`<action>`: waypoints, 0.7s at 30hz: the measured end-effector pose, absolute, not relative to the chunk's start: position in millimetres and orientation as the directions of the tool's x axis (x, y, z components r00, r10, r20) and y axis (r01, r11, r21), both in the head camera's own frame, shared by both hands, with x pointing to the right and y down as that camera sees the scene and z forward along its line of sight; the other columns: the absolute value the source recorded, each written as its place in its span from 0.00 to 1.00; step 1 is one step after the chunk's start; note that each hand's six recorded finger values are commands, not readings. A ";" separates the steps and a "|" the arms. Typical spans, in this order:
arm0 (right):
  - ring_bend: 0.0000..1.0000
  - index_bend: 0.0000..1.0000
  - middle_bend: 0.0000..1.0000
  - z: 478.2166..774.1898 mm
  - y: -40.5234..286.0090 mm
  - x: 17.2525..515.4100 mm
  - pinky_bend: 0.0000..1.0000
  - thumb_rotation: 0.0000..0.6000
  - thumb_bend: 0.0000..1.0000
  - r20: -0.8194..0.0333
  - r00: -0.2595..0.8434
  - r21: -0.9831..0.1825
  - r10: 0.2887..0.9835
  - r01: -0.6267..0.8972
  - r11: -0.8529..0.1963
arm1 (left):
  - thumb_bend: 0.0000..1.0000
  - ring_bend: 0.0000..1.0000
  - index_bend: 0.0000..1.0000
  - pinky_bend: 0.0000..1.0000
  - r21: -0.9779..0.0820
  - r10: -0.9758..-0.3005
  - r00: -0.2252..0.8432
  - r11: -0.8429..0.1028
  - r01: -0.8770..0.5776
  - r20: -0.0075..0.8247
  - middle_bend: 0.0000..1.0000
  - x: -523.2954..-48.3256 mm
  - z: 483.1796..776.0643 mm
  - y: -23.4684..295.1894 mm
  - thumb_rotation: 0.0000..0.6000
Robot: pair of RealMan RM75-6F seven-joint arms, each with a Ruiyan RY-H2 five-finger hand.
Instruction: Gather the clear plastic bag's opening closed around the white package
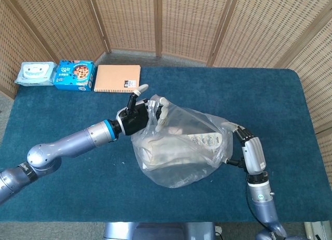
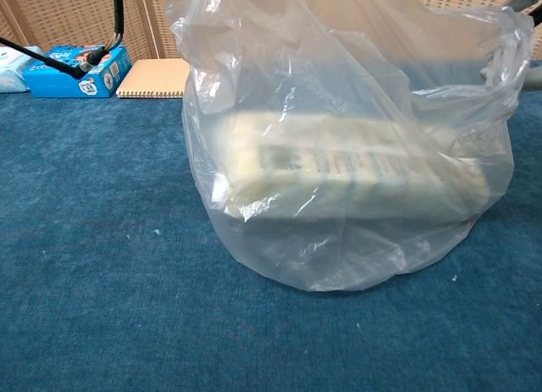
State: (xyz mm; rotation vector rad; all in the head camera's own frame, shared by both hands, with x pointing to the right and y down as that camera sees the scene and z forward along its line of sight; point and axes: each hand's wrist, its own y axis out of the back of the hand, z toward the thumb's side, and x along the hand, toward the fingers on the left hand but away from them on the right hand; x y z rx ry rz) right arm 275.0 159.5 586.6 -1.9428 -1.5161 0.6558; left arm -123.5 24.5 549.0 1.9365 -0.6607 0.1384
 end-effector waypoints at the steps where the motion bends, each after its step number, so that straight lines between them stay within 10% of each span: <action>1: 0.32 0.25 0.29 585.3 158.3 274.2 0.31 1.00 0.13 -0.023 0.227 -0.698 0.974 0.693 -0.178 | 0.29 0.60 0.45 0.62 0.805 -0.383 0.843 -0.314 -0.503 0.378 0.59 -124.0 549.5 25.4 0.00; 21: 0.24 0.21 0.27 589.6 136.4 253.8 0.18 1.00 0.11 0.049 0.174 -0.703 0.984 0.706 -0.090 | 0.29 0.59 0.45 0.60 0.805 -0.389 0.841 -0.311 -0.505 0.377 0.58 -133.0 553.1 26.3 0.00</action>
